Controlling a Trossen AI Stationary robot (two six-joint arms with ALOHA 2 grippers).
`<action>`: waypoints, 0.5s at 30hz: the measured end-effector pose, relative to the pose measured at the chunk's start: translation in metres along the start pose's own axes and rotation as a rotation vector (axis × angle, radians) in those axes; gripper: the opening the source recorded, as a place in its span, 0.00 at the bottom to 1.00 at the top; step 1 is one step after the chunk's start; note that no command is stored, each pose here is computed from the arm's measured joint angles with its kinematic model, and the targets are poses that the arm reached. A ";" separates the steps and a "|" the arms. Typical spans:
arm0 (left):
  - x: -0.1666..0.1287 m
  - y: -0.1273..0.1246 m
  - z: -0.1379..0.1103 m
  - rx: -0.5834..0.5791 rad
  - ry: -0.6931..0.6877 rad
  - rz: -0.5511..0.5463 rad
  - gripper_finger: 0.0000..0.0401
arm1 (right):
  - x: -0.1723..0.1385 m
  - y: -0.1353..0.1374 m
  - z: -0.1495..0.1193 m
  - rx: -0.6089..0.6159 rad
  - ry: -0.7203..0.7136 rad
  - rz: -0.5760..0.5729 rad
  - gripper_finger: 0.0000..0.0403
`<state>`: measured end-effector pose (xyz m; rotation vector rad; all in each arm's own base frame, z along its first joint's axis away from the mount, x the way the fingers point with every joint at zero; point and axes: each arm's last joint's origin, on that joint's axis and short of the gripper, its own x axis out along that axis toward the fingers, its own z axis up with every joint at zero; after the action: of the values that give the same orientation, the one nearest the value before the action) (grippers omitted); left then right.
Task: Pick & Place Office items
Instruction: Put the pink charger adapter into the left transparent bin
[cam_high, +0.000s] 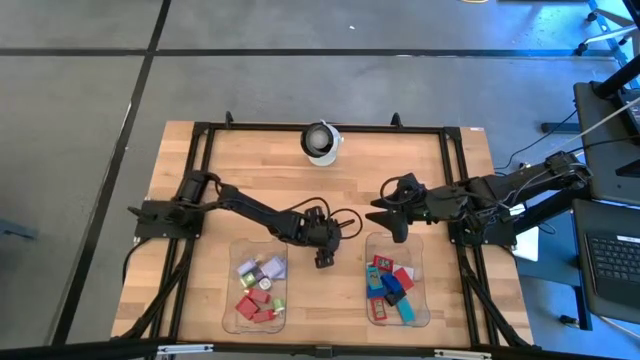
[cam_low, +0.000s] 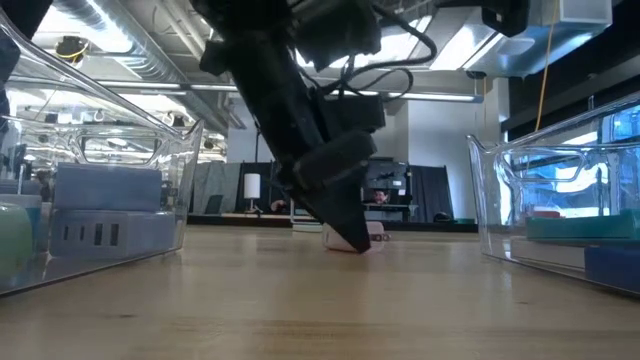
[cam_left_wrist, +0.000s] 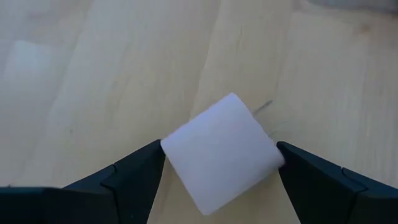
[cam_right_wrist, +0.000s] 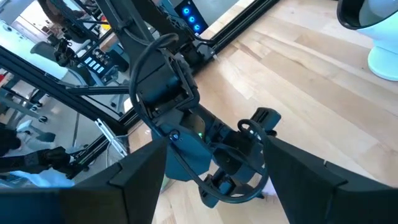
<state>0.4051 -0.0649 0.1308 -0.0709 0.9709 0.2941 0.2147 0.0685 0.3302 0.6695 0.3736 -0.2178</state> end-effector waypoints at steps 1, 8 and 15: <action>0.001 0.000 0.001 -0.002 -0.012 0.007 0.75 | 0.000 0.000 0.000 0.000 0.000 0.000 0.67; 0.005 0.002 0.006 -0.031 -0.063 -0.007 0.75 | 0.000 0.000 0.000 0.002 0.002 -0.002 0.67; 0.007 0.007 0.007 -0.057 -0.055 0.003 0.69 | 0.000 0.000 0.000 0.011 0.002 -0.002 0.67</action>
<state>0.4128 -0.0556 0.1296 -0.1126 0.9080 0.3250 0.2147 0.0686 0.3298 0.6807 0.3756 -0.2213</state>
